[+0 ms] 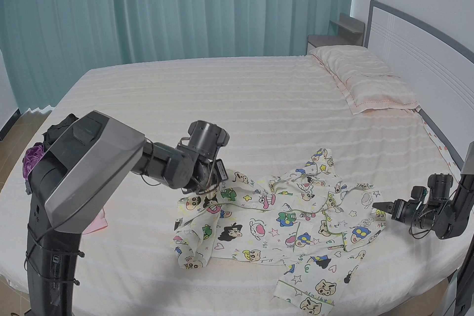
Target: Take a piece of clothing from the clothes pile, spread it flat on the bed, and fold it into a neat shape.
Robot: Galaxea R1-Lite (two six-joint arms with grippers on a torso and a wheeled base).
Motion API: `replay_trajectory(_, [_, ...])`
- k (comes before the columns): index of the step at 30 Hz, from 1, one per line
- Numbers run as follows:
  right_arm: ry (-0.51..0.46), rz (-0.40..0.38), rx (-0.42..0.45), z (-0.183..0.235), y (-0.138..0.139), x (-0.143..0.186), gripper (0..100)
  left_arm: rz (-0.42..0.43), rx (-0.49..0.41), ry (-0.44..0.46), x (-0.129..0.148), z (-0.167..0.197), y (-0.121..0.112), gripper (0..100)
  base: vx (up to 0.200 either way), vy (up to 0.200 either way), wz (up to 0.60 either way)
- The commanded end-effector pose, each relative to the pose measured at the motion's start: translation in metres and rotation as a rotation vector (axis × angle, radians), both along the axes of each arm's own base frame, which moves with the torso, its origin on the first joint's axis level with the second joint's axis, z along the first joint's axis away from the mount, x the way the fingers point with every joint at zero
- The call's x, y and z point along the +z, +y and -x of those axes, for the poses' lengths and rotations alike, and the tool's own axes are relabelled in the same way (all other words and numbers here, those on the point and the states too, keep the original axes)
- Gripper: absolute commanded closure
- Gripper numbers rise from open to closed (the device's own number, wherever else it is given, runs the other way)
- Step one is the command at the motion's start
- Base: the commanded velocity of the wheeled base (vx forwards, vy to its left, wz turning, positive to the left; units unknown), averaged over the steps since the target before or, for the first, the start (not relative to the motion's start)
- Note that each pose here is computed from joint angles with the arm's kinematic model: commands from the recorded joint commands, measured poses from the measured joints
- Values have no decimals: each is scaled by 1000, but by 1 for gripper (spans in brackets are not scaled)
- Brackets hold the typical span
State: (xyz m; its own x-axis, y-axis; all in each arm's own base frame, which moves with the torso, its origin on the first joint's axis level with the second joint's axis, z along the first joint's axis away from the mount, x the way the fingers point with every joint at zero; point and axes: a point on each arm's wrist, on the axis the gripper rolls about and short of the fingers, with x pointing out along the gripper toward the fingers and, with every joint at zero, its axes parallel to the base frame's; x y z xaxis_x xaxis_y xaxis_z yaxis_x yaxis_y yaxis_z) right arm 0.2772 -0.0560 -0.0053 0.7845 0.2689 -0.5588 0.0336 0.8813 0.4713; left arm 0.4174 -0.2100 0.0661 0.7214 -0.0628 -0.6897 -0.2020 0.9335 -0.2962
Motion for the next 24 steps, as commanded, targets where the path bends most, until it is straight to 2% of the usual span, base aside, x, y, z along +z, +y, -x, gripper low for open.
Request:
replay_trajectory(1, [15,-4,0,0,0,-4,0,38,36,-41,25,-33,22,100,0,0,0])
replay_trajectory(5, [18,-4,0,0,0,-5,0,38,67,-37,15,-54,32,100,0,0,0])
replay_trajectory(7, [20,-4,-1,0,0,-6,0,33,84,-26,-1,-65,37,100,0,0,0])
replay_trajectory(15, [20,-5,6,-1,2,-6,0,-48,134,169,-88,-71,55,100,0,0,0])
replay_trajectory(16, [20,-5,6,-1,2,-6,0,-58,140,186,-94,-71,57,0,0,0,0])
replay_trajectory(18, [21,-5,6,0,2,-6,0,-86,188,243,-112,-68,64,0,0,0,0])
replay_trajectory(20, [26,-5,5,0,2,-8,0,-74,240,277,-118,-66,68,0,0,0,0])
replay_trajectory(22, [26,-5,5,0,2,-8,0,-63,264,291,-117,-64,70,0,0,0,0])
replay_trajectory(24, [40,-9,4,4,2,-9,0,30,293,309,-91,-63,74,0,0,0,0])
